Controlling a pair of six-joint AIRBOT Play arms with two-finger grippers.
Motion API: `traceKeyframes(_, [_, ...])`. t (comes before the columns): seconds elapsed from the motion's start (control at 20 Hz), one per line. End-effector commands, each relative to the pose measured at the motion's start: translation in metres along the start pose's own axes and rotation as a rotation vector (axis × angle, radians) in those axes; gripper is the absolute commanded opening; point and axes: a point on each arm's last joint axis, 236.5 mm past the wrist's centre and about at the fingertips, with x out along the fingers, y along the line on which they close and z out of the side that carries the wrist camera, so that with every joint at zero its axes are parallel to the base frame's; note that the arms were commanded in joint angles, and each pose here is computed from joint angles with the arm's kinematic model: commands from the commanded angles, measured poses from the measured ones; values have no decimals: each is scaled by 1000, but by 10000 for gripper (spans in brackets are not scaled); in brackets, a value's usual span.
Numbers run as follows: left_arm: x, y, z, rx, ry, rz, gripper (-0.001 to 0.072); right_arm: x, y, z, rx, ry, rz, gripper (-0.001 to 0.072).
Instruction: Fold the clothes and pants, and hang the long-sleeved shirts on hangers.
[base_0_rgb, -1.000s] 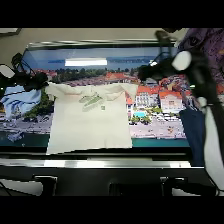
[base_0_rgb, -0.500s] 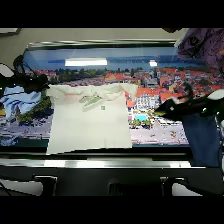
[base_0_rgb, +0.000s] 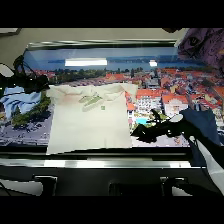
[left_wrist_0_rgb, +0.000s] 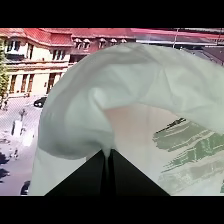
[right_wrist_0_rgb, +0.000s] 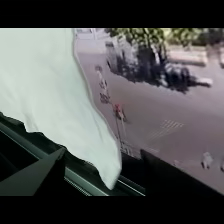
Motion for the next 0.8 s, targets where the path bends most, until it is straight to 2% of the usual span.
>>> traceKeyframes(0.0, [0, 0, 0, 1, -1, 0, 18, 25, -1, -12, 6, 34, -43, 548])
traceKeyframes(0.1, [0, 0, 0, 1, 0, 0, 18, 35, 3, -18, 1, 59, -42, 520])
traceKeyframes(0.15, [0, 0, 0, 1, -1, 0, 18, 38, 7, -17, -5, 51, -36, 439])
traceKeyframes(0.25, [0, 0, 0, 2, -1, 0, 18, 37, 18, -5, -15, 6, -4, 79])
traceKeyframes(0.3, [0, 0, 0, 2, 0, 0, 18, 33, 24, 6, -39, -22, -4, 28])
traceKeyframes(0.4, [0, 0, -1, 2, 2, 1, 18, 13, 40, 43, -85, -107, -58, 28])
traceKeyframes(0.6, [0, 0, -5, 2, 22, 2, 18, -85, 38, 144, -80, -437, -394, 30])
traceKeyframes(0.65, [0, 0, -7, 2, 27, 3, 18, -113, 37, 163, -31, -515, -430, 30])
traceKeyframes(0.75, [0, 1, -10, 2, 42, 4, 18, -166, 32, 199, 79, -647, -393, 30])
